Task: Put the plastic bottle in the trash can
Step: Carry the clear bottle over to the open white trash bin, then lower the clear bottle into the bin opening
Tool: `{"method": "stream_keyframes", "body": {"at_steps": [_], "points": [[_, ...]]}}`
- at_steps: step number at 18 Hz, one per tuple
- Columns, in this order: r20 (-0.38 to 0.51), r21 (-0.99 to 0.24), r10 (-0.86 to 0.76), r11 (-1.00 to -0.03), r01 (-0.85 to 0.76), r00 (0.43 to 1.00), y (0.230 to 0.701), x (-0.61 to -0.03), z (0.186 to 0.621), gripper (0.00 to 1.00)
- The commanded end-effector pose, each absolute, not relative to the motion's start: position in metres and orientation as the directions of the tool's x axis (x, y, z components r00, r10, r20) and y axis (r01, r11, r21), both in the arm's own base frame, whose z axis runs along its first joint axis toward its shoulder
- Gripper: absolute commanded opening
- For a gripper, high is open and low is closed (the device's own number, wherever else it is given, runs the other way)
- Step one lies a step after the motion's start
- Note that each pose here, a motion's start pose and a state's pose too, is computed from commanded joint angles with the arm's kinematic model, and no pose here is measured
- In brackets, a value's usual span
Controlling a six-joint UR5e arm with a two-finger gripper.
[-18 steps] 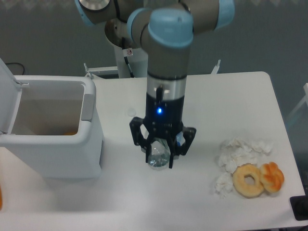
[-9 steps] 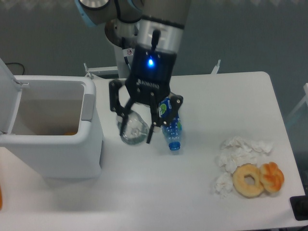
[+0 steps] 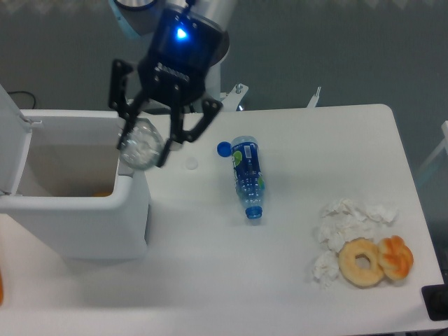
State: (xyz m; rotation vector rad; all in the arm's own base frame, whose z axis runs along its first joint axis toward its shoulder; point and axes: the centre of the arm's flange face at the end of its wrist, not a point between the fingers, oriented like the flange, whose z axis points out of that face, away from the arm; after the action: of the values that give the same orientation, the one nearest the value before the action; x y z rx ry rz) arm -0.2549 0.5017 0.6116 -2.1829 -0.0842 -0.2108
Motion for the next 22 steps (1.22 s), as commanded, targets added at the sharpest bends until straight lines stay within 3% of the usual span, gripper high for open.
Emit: {"method": "stream_keyframes", "body": {"at_steps": [22], "points": [[0.212,-0.764,-0.174,-0.643,0.052,0.962,0.561,-0.209,0.537,0.57]]}}
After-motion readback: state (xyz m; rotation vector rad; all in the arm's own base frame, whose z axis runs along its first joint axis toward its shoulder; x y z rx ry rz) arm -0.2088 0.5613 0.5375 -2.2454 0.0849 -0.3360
